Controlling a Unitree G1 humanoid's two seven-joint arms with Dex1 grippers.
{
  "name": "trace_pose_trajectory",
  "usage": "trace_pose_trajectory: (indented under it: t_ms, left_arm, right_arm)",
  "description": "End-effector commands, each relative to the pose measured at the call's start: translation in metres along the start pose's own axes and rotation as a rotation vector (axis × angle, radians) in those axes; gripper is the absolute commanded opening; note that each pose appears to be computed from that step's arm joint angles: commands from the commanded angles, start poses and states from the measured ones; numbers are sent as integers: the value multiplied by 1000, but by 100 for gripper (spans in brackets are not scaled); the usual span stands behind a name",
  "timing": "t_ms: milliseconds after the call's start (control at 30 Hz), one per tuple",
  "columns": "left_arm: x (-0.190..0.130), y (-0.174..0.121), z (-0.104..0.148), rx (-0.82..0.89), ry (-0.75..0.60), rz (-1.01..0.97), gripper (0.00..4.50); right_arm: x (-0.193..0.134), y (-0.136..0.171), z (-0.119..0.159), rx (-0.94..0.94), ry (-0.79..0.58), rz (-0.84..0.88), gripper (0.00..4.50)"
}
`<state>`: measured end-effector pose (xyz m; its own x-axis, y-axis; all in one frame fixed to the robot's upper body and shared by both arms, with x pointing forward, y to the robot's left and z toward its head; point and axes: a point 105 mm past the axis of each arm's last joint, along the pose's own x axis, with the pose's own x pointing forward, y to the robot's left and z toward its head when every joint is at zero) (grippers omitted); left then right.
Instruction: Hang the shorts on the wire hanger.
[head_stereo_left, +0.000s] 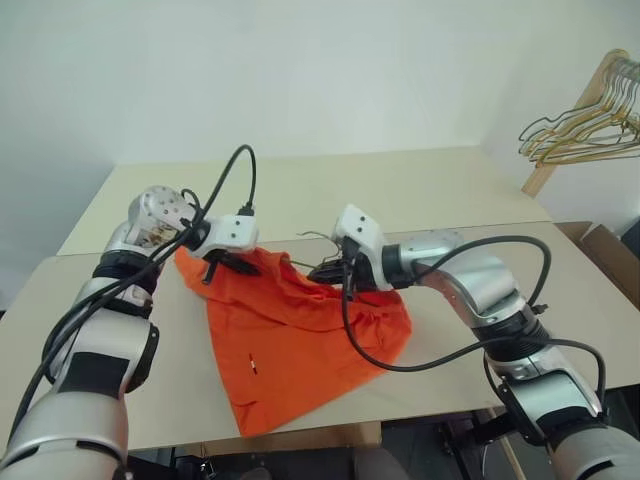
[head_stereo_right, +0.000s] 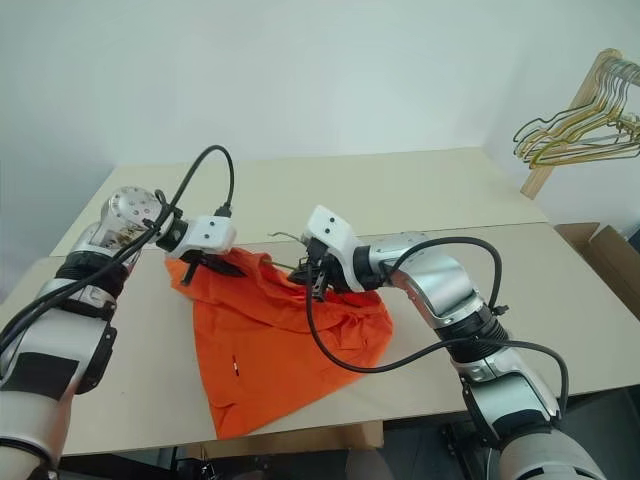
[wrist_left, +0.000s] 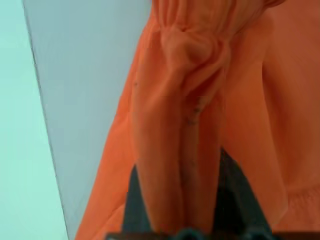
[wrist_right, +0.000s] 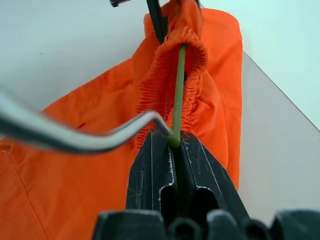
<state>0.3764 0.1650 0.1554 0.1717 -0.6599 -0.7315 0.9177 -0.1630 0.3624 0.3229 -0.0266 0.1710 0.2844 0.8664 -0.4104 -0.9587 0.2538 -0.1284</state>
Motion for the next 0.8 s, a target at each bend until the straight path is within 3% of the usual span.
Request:
trace_pose_trajectory:
  t_ms: [33,267,333,600,700,800]
  left_arm:
    - [-24,12,12,8,-69,80,202]
    - [-44,10,-13,-93,-4,139,406]
    - [-45,9,-18,-111,7,138,446]
    - [-34,-3,-46,-67,176,126,446]
    - [-29,1,-47,-82,170,160,386]
    - [-28,4,-44,-89,144,182,289]
  right_arm:
    - [-10,-5,16,-77,-48,-27,0]
    - [-15,-4,18,-104,-68,-12,0]
    - [-16,-3,19,-111,-73,-6,0]
    - [-21,-3,21,-119,-84,-2,0]
    - [-23,-4,21,-120,-83,-6,0]
    - [-26,-5,21,-119,-81,-10,0]
